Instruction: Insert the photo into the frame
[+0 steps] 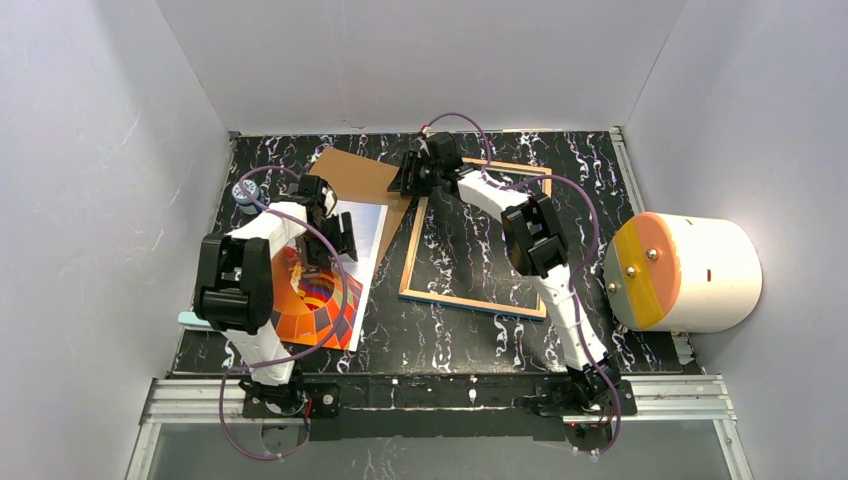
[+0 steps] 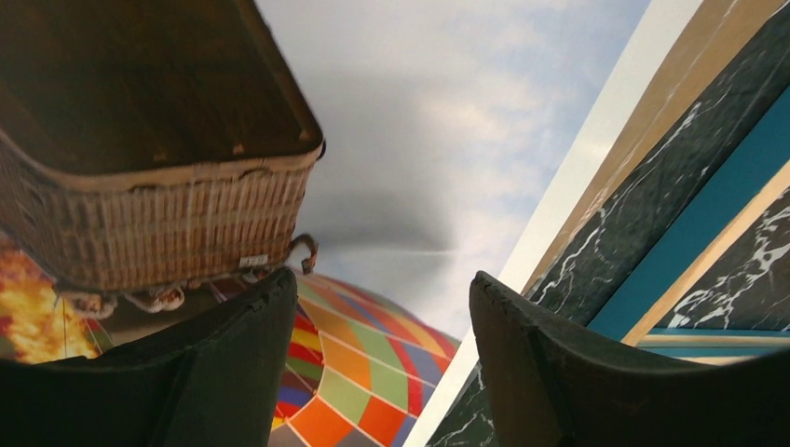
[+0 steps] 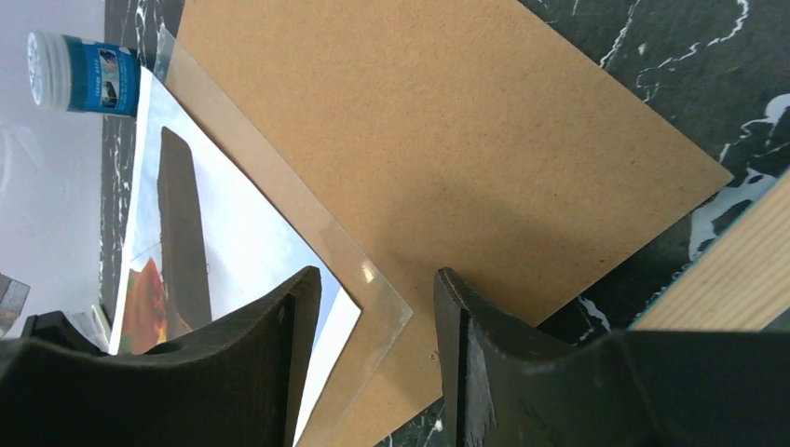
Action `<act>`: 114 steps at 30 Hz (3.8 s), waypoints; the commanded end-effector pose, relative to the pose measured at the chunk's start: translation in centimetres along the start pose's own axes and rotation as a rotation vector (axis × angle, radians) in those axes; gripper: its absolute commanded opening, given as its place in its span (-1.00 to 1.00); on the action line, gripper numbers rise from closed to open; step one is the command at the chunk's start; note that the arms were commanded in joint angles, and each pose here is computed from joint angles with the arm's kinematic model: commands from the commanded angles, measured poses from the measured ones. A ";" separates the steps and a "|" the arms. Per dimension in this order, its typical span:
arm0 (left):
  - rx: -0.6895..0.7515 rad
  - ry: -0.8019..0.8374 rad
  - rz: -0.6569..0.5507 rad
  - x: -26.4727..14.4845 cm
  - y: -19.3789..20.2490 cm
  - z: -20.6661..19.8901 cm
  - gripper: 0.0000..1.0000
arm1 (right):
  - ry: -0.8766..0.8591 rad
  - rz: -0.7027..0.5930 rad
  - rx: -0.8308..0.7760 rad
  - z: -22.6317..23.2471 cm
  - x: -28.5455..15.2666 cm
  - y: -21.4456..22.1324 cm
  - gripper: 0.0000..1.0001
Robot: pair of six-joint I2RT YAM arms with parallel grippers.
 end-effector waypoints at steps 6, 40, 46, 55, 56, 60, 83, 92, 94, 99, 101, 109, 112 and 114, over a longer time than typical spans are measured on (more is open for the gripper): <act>-0.005 -0.038 0.082 -0.5 2.5 0.9 0.33 | -0.056 0.159 -0.039 -0.1 -0.5 2.9 0.12; -0.046 -0.143 -0.170 -4.9 -5.6 -0.1 0.49 | -0.247 0.506 0.090 12.2 -11.6 15.2 0.13; -0.082 -0.176 -0.158 -5.9 -3.4 0.8 0.47 | -0.150 0.565 0.187 13.5 -11.8 20.8 0.17; -0.082 -0.263 -0.133 -5.2 1.7 4.0 -0.01 | 0.041 0.434 0.280 12.7 -10.7 23.7 0.22; -0.087 -0.271 -0.125 -5.0 2.1 4.2 -0.05 | 0.063 0.410 0.284 12.8 -10.4 23.8 0.23; -0.126 -0.305 -0.116 -4.1 3.9 5.3 -0.15 | 0.144 0.342 0.335 12.3 -9.2 24.1 0.23; -0.125 -0.401 0.008 -1.4 7.0 7.6 -0.17 | -0.177 0.225 0.323 14.7 -7.2 23.4 0.31; -0.125 -0.392 0.017 -1.1 6.5 7.3 -0.13 | -0.381 0.205 0.325 17.4 -8.0 22.5 0.29; -0.125 -0.390 0.014 -1.2 6.4 7.2 -0.13 | -0.412 0.201 0.320 17.7 -8.3 22.5 0.25; -0.132 -0.370 -0.012 -2.2 5.5 6.5 -0.13 | -0.484 0.195 0.308 18.0 -8.5 22.6 0.01; -0.134 -0.361 -0.024 -2.6 5.1 6.2 -0.13 | -0.499 0.194 0.303 18.3 -8.3 22.4 -0.13; -0.132 -0.346 -0.070 -4.6 3.4 5.2 -0.12 | -0.405 0.187 0.316 17.5 -7.7 21.6 -0.65; -0.132 -0.329 -0.111 -6.1 2.1 4.5 -0.09 | -0.320 0.182 0.297 16.7 -7.7 21.0 -0.92; -0.131 -0.307 -0.138 -7.3 1.3 3.8 -0.05 | -0.254 0.194 0.285 16.1 -7.7 20.6 -0.97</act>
Point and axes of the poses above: each gripper's point midway between its finger pads, its own x axis out along the fingers, its own z axis along the line the jaws close on, y = z × x, the point moved 4 cm from there along -x, back along the fingers, and after that the axes turned 4 degrees about -x, right-handed, at the moved point
